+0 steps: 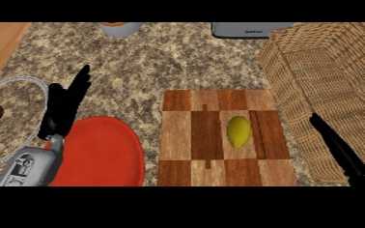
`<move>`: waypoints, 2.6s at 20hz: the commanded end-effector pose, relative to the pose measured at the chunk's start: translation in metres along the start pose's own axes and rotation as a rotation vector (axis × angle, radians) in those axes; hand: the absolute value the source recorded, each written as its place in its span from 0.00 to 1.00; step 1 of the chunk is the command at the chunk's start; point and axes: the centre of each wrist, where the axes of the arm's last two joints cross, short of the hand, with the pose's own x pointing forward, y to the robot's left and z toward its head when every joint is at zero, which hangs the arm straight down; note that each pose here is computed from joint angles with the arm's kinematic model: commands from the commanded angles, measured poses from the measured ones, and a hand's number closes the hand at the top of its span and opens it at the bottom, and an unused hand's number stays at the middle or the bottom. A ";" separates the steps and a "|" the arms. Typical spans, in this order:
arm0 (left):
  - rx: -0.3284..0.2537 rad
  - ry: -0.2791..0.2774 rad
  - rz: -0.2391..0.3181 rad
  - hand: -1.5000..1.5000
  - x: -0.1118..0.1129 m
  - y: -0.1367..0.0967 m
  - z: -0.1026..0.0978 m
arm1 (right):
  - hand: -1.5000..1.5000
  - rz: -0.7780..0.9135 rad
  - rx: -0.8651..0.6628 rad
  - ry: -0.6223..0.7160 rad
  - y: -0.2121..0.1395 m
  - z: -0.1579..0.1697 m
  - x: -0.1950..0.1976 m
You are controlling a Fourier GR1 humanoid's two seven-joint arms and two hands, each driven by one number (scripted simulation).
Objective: Pick the lemon from the cutting board and place it in the basket
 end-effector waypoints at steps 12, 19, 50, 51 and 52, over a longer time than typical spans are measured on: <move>-0.034 -0.006 -0.006 0.50 0.001 0.015 0.016 | 0.00 -0.007 0.005 0.015 0.057 -0.032 -0.014; -0.006 -0.018 -0.002 0.50 0.000 -0.012 -0.014 | 0.00 -0.008 0.008 -0.003 0.074 -0.071 -0.036; -0.013 0.002 0.005 0.50 -0.014 -0.005 -0.004 | 0.00 -0.033 0.072 0.052 0.135 -0.108 -0.040; 0.009 -0.006 -0.018 0.50 -0.024 0.005 0.013 | 0.00 -0.021 0.073 0.054 0.131 -0.105 -0.061; -0.008 0.001 0.014 0.50 -0.023 0.006 0.011 | 0.00 -0.033 0.074 0.054 0.130 -0.120 -0.051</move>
